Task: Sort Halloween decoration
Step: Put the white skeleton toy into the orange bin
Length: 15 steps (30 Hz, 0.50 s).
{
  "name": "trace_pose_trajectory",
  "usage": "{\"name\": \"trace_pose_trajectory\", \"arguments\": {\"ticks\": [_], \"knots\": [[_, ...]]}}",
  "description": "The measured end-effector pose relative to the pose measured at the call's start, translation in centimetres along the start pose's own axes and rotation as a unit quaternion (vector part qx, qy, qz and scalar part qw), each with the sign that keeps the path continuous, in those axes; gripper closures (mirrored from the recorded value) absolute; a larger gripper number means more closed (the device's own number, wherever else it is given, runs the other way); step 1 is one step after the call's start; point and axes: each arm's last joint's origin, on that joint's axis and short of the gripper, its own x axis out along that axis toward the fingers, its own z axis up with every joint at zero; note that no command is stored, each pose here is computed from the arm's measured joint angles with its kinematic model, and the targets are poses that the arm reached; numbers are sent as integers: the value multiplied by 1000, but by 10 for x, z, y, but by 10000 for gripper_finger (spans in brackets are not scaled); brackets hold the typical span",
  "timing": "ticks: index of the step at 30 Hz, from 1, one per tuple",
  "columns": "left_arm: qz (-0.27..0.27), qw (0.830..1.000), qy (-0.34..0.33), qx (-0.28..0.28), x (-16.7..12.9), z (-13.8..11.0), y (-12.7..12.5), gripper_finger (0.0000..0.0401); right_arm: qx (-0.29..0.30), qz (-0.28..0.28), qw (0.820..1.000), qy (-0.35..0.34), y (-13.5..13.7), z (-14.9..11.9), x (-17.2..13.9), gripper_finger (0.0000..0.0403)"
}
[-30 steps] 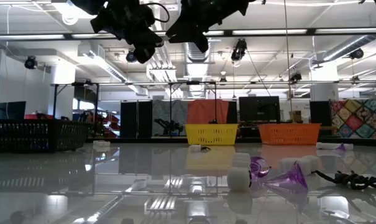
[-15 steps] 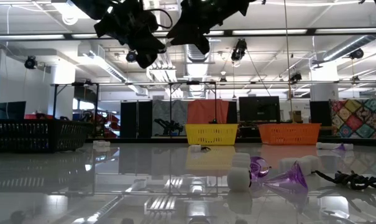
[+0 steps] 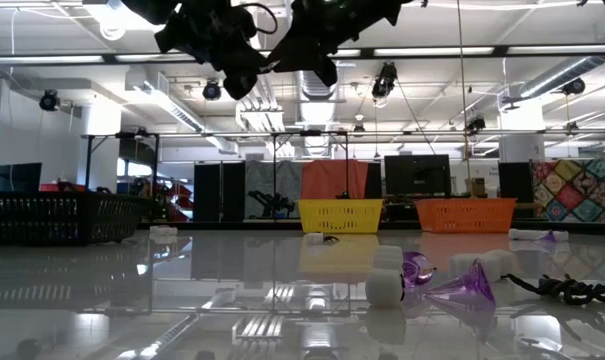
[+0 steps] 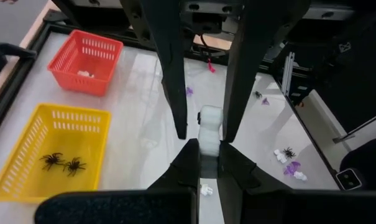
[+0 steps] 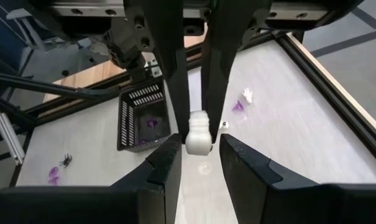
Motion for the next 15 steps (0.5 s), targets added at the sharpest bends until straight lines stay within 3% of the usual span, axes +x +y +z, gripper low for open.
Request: {"name": "trace_pose_trajectory", "arguments": {"ticks": [15], "knots": [[-2, 1000, 3, -6, 1, -1, -1, 397, -11, 1, 1000, -7, 0, 1, 0, 340]]}}
